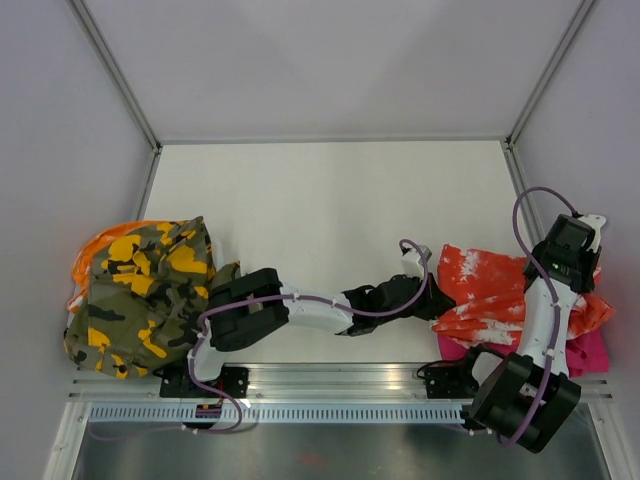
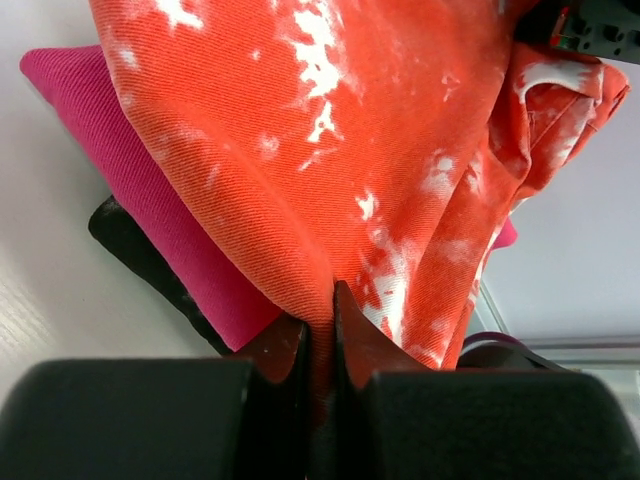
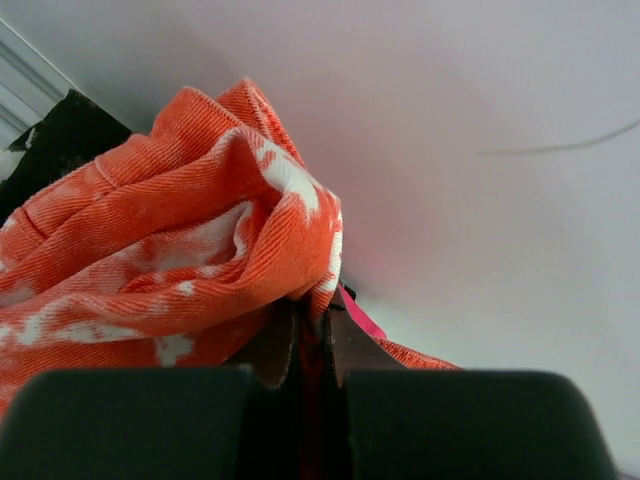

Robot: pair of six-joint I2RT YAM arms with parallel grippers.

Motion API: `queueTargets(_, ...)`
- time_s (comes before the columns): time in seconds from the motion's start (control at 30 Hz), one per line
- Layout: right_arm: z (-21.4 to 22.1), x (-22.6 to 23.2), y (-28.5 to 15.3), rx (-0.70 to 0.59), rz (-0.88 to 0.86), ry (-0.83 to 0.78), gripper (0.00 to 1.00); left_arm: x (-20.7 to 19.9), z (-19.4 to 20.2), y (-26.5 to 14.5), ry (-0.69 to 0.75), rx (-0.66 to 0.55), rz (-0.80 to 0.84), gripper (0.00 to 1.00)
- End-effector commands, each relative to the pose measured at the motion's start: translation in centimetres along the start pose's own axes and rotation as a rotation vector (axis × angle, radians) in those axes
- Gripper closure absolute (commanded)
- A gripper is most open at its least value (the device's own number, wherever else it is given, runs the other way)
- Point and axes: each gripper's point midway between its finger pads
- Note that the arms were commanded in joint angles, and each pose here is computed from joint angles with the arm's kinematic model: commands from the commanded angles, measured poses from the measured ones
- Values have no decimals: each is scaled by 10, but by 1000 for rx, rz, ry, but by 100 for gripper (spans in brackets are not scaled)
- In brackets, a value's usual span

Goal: Fold and stack the trousers
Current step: Neatly place the folded trousers to the corner

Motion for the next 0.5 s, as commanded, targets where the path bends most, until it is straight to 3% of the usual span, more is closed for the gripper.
queueTargets(0.0, -39, -64, 1, -142, 282, 212, 100, 36, 17, 1, 30, 43, -105, 98)
queueTargets(0.17, -18, -66, -2, -93, 346, 272, 100, 41, 18, -4, 13, 40, -115, 98)
queueTargets(0.27, -10, -60, -2, -89, 333, 252, 94, 40, 24, -5, 14, 73, -102, 98)
queueTargets(0.3, -9, -61, -3, -91, 337, 258, 89, 37, 26, -6, 21, 85, -90, 98)
queueTargets(0.37, -12, -69, -10, -112, 354, 305, 62, 32, 28, -10, 52, 110, -68, 89)
queueTargets(0.4, -16, -72, -13, -124, 353, 324, 55, 28, 30, -12, 61, 127, -55, 82)
queueTargets(0.43, -20, -73, -17, -138, 341, 330, 42, 21, 26, -15, 77, 120, -39, 67)
queueTargets(0.47, -34, -80, -24, -173, 332, 368, 36, 21, 26, -18, 85, 123, -37, 56)
Point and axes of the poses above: each gripper's point midway between its finger pads, its own y axis out along the fingers, its own x axis along the line the jaws close on, z = x × y, and after that the axes turned 11 degrees about -y, right-handed
